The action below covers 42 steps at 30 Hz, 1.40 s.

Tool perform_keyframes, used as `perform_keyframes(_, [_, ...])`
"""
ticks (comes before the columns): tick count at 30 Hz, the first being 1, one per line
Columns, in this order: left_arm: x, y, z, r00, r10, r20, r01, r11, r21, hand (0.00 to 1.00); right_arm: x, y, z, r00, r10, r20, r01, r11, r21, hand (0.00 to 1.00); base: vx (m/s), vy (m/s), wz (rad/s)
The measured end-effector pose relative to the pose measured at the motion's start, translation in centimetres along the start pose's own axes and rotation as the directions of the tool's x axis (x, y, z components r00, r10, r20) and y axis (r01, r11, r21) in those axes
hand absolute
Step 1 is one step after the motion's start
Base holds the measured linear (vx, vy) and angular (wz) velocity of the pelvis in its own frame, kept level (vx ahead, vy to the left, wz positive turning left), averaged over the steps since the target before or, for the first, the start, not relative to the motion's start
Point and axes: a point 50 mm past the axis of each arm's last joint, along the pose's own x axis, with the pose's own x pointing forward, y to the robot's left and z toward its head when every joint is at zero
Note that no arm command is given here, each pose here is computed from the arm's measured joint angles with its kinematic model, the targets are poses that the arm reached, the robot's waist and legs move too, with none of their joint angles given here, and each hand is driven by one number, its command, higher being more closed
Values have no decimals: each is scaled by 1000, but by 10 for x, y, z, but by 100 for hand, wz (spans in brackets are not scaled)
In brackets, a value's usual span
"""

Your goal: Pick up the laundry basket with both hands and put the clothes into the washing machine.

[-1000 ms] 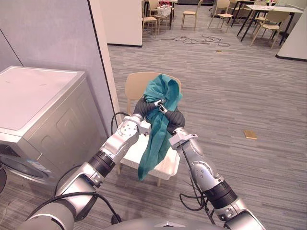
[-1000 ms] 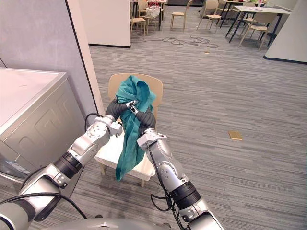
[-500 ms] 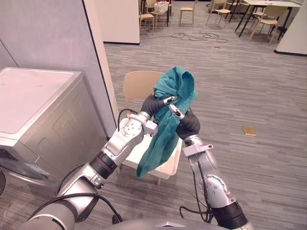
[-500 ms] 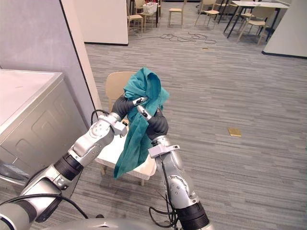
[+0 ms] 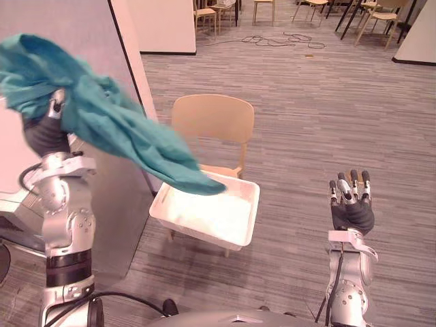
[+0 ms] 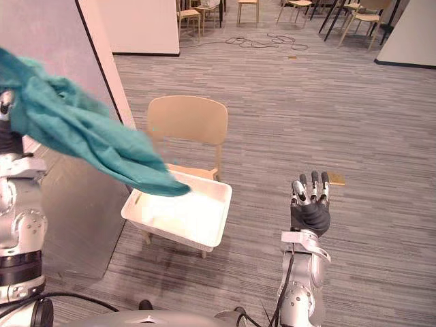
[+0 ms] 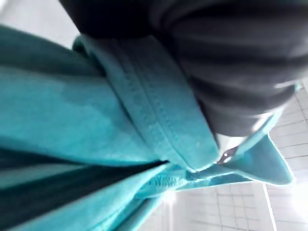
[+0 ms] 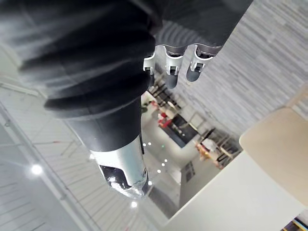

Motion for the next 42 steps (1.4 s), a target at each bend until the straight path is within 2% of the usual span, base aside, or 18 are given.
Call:
perform_keyframes(2, [-10,19,-1,998,61,-25,-60,997,44,100,-2,-7,2,999,-34,13,34,999,2,0,3,-2,2])
perform_keyframes(6, [-33,77,3,958,284,-40,-276,950,148,100,-22,-54,-1,967,-256,-8,256,966,-33,0,10,-3,4])
perform_keyframes(8, [-54,104,2,916,396,-65,-378,905,194,100,-42,-84,-7,915,-402,-47,398,915,-72,0,6,-1,2])
perform_keyframes(12, [-91,129,-10,843,519,-144,-477,844,245,100,-67,-119,-18,818,-565,-107,551,823,-138,0,1,0,7])
perform_keyframes(14, [-122,139,-23,775,591,-223,-535,802,265,100,-89,-140,-28,731,-666,-149,639,745,-189,0,0,0,0])
perform_keyframes(17, [-158,146,-40,679,662,-315,-591,749,300,100,-110,-155,-42,642,-736,-214,700,677,-227,0,0,0,0])
perform_keyframes(19, [-203,151,-63,528,728,-437,-642,679,355,100,-130,-163,-56,554,-784,-280,747,617,-249,0,0,0,0])
perform_keyframes(20, [-215,151,-69,487,737,-469,-648,665,372,100,-134,-164,-60,537,-792,-291,756,605,-252,0,0,0,0])
perform_keyframes(22, [-261,149,-94,310,741,-596,-639,627,447,100,-150,-167,-74,463,-814,-351,772,565,-291,0,-8,2,4])
perform_keyframes(23, [-273,148,-100,259,737,-624,-636,617,465,100,-154,-169,-77,442,-820,-363,775,553,-305,0,-40,-4,5])
perform_keyframes(24, [-294,148,-108,169,729,-663,-631,597,496,100,-162,-171,-82,406,-829,-384,786,531,-317,0,-57,-14,5])
perform_keyframes(25, [-324,149,-115,32,721,-693,-633,551,544,100,-170,-174,-89,355,-841,-408,796,501,-340,0,-55,-23,14])
perform_keyframes(26, [-361,146,-118,-141,697,-703,-639,479,602,100,-184,-179,-99,266,-860,-436,810,444,-383,0,-32,-23,16])
perform_keyframes(28, [-396,140,-115,-301,656,-692,-631,407,661,100,-197,-181,-109,174,-867,-468,796,404,-452,0,-19,-17,11])
perform_keyframes(31, [-421,134,-108,-401,622,-673,-627,350,696,100,-202,-176,-125,122,-846,-519,705,442,-555,0,25,-15,6])
perform_keyframes(34, [-420,137,-107,-402,626,-668,-639,332,694,100,-185,-179,-124,155,-847,-508,554,501,-666,0,7,-30,26])
perform_keyframes(36, [-418,139,-107,-395,630,-669,-639,335,693,100,-181,-178,-127,152,-841,-519,531,512,-675,0,23,-55,44])
perform_keyframes(42, [-404,133,-120,-340,614,-712,-642,402,653,100,-164,-176,-127,219,-829,-514,432,555,-711,0,28,-112,93])
